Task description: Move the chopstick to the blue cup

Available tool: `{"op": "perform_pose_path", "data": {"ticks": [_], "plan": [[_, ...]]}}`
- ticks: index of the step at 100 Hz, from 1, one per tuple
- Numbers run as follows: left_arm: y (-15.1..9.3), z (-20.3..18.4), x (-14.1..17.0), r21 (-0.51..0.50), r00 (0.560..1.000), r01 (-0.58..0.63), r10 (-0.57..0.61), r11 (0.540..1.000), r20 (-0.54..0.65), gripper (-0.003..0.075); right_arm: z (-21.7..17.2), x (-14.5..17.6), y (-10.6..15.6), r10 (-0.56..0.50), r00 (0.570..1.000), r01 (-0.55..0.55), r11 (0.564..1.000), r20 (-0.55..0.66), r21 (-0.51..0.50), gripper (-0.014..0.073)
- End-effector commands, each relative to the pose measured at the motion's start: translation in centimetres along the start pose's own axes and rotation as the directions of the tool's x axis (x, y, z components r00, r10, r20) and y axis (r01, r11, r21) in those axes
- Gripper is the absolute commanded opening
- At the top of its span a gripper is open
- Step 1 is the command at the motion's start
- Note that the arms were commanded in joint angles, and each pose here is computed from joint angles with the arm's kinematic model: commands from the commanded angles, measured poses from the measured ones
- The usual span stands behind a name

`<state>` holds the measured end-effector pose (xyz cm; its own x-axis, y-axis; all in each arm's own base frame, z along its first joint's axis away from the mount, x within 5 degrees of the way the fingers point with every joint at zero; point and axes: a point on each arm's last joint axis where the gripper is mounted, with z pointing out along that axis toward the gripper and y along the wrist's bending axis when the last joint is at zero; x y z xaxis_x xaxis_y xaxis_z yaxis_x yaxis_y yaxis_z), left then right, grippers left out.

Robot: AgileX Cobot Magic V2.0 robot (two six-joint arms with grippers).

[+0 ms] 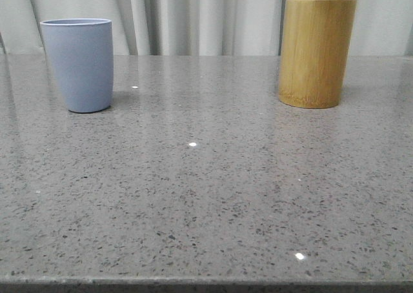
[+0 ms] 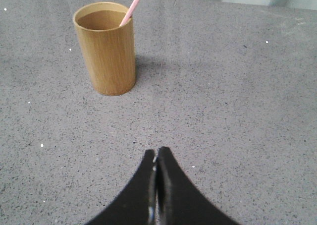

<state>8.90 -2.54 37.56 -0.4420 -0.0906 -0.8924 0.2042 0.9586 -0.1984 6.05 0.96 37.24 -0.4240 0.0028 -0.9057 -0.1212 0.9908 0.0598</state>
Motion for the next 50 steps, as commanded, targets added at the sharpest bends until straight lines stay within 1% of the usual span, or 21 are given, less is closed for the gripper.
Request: {"op": "perform_pose_path", "data": {"ticks": [1,14,25,33,36,40,41,42,46,49,50], "plan": [[-0.27,0.07,-1.41,0.021,0.998,0.037,-0.038,0.999,0.059,-0.0019,-0.20,-1.52,0.01,-0.012,0.996,0.011,1.000,0.087,0.006,-0.0067],[-0.24,0.39,-1.27,0.022,0.999,0.041,-0.041,0.999,0.029,-0.0019,-0.20,-1.57,0.01,-0.012,0.996,0.011,1.000,0.092,0.006,-0.0067],[-0.27,0.38,-1.27,0.025,0.999,0.044,-0.045,0.999,0.029,-0.0018,-0.20,-1.58,0.01,-0.012,0.996,0.011,1.000,0.093,0.006,-0.0064],[-0.33,0.38,-1.28,0.033,0.998,0.051,-0.052,0.998,0.029,-0.0003,-0.20,-1.59,0.01,-0.012,0.995,0.011,1.000,0.094,0.006,-0.0034],[-0.38,0.38,-1.27,0.038,0.998,0.057,-0.058,0.998,0.028,0.0015,-0.21,-1.64,0.02,-0.012,0.995,0.011,1.000,0.099,0.006,-0.0002],[-0.46,0.38,-1.28,0.048,0.997,0.064,-0.065,0.997,0.028,0.0059,-0.21,-1.70,0.02,-0.012,0.994,0.011,1.000,0.106,0.006,0.0041],[-0.48,0.37,-1.28,0.049,0.997,0.066,-0.067,0.997,0.028,0.0077,-0.21,-1.70,0.02,-0.012,0.994,0.011,1.000,0.107,0.006,0.0074],[-0.50,0.37,-1.28,0.051,0.997,0.068,-0.069,0.996,0.028,0.0086,-0.22,-1.71,0.02,-0.012,0.994,0.011,1.000,0.108,0.006,0.0074],[-0.54,0.37,-1.29,0.056,0.997,0.072,-0.074,0.996,0.028,0.0141,-0.22,-1.72,0.02,-0.012,0.994,0.011,1.000,0.109,0.006,0.0151],[-0.57,0.37,-1.29,0.060,0.997,0.076,-0.078,0.995,0.028,0.0206,-0.22,-1.72,0.02,-0.012,0.994,0.011,1.000,0.109,0.006,0.0210],[-0.58,0.37,-1.29,0.061,0.996,0.077,-0.079,0.995,0.028,0.0221,-0.22,-1.72,0.02,-0.012,0.994,0.011,1.000,0.109,0.006,0.0242]]}}
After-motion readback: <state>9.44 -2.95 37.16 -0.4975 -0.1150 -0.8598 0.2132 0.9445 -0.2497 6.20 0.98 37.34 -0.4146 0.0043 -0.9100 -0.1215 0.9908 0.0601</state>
